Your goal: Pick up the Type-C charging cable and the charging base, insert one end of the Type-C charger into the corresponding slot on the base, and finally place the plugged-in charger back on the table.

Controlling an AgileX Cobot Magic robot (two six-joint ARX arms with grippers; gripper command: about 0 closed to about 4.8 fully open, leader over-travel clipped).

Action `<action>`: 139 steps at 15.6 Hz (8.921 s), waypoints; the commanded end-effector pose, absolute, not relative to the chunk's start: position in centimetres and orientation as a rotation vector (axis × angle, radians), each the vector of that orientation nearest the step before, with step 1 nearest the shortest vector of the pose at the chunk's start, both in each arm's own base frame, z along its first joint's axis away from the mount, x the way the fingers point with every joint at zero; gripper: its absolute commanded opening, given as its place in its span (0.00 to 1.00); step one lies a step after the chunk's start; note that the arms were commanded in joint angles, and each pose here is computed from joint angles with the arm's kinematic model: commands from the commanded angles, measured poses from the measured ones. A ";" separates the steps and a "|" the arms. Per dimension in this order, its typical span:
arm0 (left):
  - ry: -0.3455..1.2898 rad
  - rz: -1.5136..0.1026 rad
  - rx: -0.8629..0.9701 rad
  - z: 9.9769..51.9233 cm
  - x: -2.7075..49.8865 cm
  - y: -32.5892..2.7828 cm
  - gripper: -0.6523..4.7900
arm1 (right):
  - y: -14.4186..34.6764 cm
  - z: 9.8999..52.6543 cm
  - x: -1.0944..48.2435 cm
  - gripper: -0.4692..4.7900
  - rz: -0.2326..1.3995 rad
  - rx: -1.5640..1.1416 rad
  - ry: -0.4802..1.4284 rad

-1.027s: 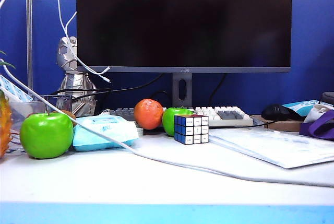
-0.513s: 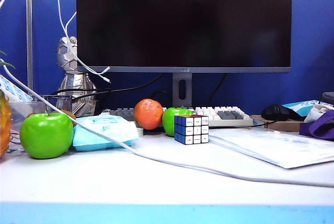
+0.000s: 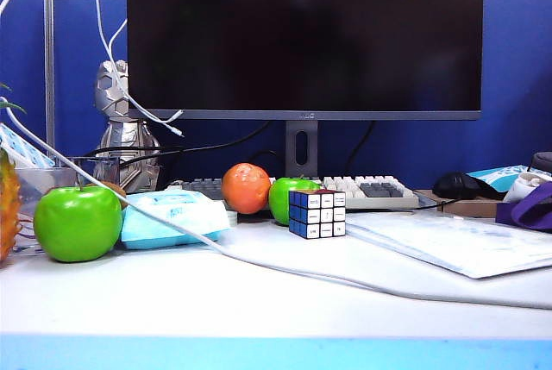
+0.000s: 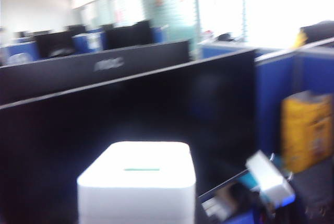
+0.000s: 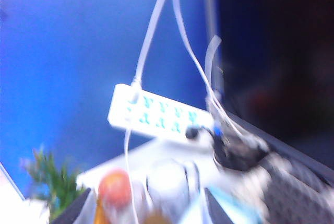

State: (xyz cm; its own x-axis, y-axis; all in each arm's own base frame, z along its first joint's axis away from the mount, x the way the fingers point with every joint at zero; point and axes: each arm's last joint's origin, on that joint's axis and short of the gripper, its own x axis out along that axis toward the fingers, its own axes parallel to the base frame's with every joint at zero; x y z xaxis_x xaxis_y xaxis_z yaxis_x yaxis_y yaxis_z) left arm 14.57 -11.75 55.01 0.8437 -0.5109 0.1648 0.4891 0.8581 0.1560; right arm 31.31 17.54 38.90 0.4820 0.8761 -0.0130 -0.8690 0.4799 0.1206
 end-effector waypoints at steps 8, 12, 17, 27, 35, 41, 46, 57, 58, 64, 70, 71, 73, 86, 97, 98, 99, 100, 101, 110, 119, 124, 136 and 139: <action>-0.179 -0.225 0.231 55.1 14.6 -10.7 0.11 | 26.7 34.0 42.9 0.70 1.038 0.122 0.094; -0.158 -0.219 0.269 54.9 14.7 -10.7 0.11 | 30.3 29.7 45.0 0.70 0.995 0.139 0.129; -0.121 -0.226 0.294 54.4 14.7 -10.8 0.11 | 31.5 25.4 46.9 0.70 0.879 0.232 0.114; -0.070 -0.234 0.332 53.9 14.3 -10.4 0.11 | 34.0 23.2 48.5 0.70 0.838 0.331 0.093; -0.044 -0.225 0.348 53.7 14.1 -10.2 0.11 | 34.1 22.4 48.8 0.53 0.796 0.340 0.071; -0.039 -0.226 0.351 53.7 14.0 -10.1 0.11 | 34.1 22.7 48.8 0.67 0.808 0.336 0.046; -0.030 -0.227 0.357 53.6 13.8 -10.0 0.11 | 34.1 22.7 48.8 0.28 0.792 0.337 0.044; -0.022 -0.229 0.363 53.5 13.8 -9.9 0.11 | 35.2 22.6 48.0 0.08 0.811 0.286 0.029; -0.022 -0.229 0.363 53.5 13.7 -9.9 0.11 | 35.2 22.6 48.1 0.08 0.810 0.285 0.033; -0.021 -0.229 0.363 53.5 13.5 -9.7 0.11 | 35.0 23.0 48.0 0.08 0.836 0.284 0.035; -0.022 -0.228 0.362 53.6 13.5 -9.7 0.11 | 33.4 27.5 47.0 0.08 0.867 0.179 0.129; -0.022 -0.228 0.362 53.6 13.5 -9.7 0.11 | 32.8 28.7 46.7 0.08 0.861 0.154 0.134; -0.022 -0.229 0.362 53.6 13.5 -9.7 0.11 | 31.9 31.0 45.9 0.08 0.855 0.112 0.140; -0.021 -0.229 0.350 53.6 13.5 -9.7 0.11 | 20.4 52.7 31.1 0.08 0.822 -0.103 -0.071; -0.024 -0.236 0.346 53.6 13.5 -9.8 0.11 | 14.1 55.3 22.2 0.08 0.637 -0.431 0.087; -0.026 -0.236 0.344 53.6 13.5 -9.8 0.11 | 14.1 54.7 22.2 0.08 0.641 -0.457 0.150; -0.029 -0.235 0.342 53.6 13.5 -9.8 0.11 | 14.2 53.8 22.5 0.08 0.652 -0.478 0.225; -0.028 -0.235 0.343 53.6 13.5 -9.8 0.11 | 14.5 52.9 23.0 0.08 0.663 -0.494 0.290; -0.029 -0.236 0.343 53.6 13.5 -9.8 0.11 | 14.9 52.0 23.6 0.08 0.673 -0.509 0.350; -0.028 -0.235 0.343 53.6 13.5 -9.8 0.11 | 19.8 40.8 31.1 0.08 0.774 -0.599 0.905; -0.028 -0.235 0.343 53.6 13.5 -9.8 0.11 | 21.1 35.0 33.4 0.89 0.761 -0.617 1.101; -0.028 -0.235 0.343 53.6 13.5 -9.8 0.11 | 21.2 35.0 33.3 0.88 0.753 -0.602 1.109; -0.028 -0.235 0.343 53.6 13.5 -9.8 0.11 | 17.6 34.9 35.3 0.77 0.555 -0.700 1.122; -0.028 -0.235 0.343 53.6 13.5 -9.8 0.11 | 16.5 33.7 36.0 0.73 0.625 -0.713 1.152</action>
